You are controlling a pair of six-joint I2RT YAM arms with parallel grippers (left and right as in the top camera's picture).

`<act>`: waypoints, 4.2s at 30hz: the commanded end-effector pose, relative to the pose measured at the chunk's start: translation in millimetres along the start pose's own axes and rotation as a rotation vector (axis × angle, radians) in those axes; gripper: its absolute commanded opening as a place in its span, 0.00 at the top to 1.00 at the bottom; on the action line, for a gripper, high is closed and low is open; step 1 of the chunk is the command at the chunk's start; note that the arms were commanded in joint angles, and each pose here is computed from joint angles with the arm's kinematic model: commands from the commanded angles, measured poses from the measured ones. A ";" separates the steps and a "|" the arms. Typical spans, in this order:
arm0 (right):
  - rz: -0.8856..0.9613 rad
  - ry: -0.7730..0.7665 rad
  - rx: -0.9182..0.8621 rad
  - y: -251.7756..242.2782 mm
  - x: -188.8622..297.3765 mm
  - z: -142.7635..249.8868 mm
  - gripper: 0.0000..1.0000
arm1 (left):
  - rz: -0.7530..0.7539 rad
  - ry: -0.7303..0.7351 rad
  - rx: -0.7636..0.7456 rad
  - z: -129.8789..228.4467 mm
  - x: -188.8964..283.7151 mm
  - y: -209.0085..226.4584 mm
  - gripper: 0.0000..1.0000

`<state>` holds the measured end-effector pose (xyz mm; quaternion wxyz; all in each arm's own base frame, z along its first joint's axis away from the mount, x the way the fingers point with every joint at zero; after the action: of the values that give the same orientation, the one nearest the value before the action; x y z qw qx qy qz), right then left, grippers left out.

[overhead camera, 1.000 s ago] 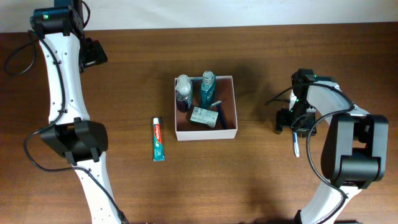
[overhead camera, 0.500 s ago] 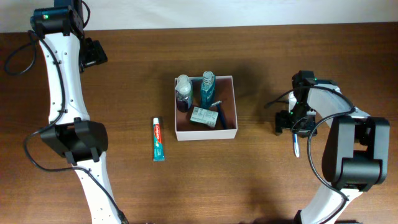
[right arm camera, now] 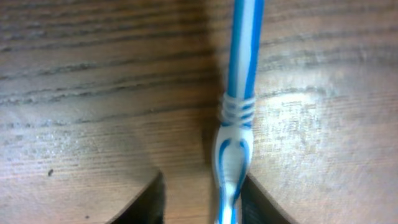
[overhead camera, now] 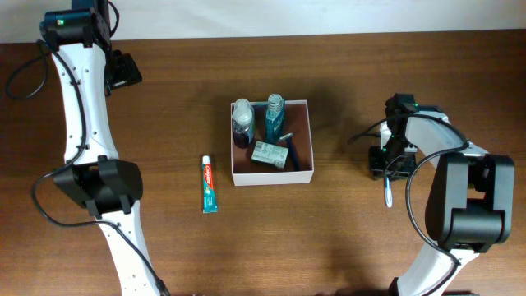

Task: Pack container
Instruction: 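Lower the right gripper and close it on the toothbrush handle, then lift the toothbrush and carry it left over the pink box, then lower the toothbrush into the box beside the razor and release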

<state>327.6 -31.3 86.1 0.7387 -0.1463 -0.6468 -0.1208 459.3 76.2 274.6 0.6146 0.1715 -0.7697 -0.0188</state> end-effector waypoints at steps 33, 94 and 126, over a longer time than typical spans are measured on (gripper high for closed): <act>-0.334 0.072 -0.002 31.4 115.3 -12.3 0.96 | -0.007 -0.001 0.014 0.6 1.5 1.4 0.01; -0.466 0.095 -0.472 214.0 134.2 58.2 0.96 | -0.007 -0.001 0.014 0.6 1.5 1.4 0.01; -0.437 0.054 -0.464 219.3 132.3 64.1 0.58 | -0.007 -0.001 0.014 0.6 1.5 1.4 0.01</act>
<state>364.3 196.1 210.0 0.6656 -0.1638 -0.5914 -0.4247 459.3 76.2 274.6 0.6146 0.1715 -0.7697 -0.0188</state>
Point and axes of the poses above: each gripper's point midway between its finger pads, its own x axis back along the fingers, its own y axis along the line the jaws close on, z = x × y, the point moved 9 cm from there along x, back along the fingers, and after that the axes turned 14 degrees about -x, right-handed, at the moved point
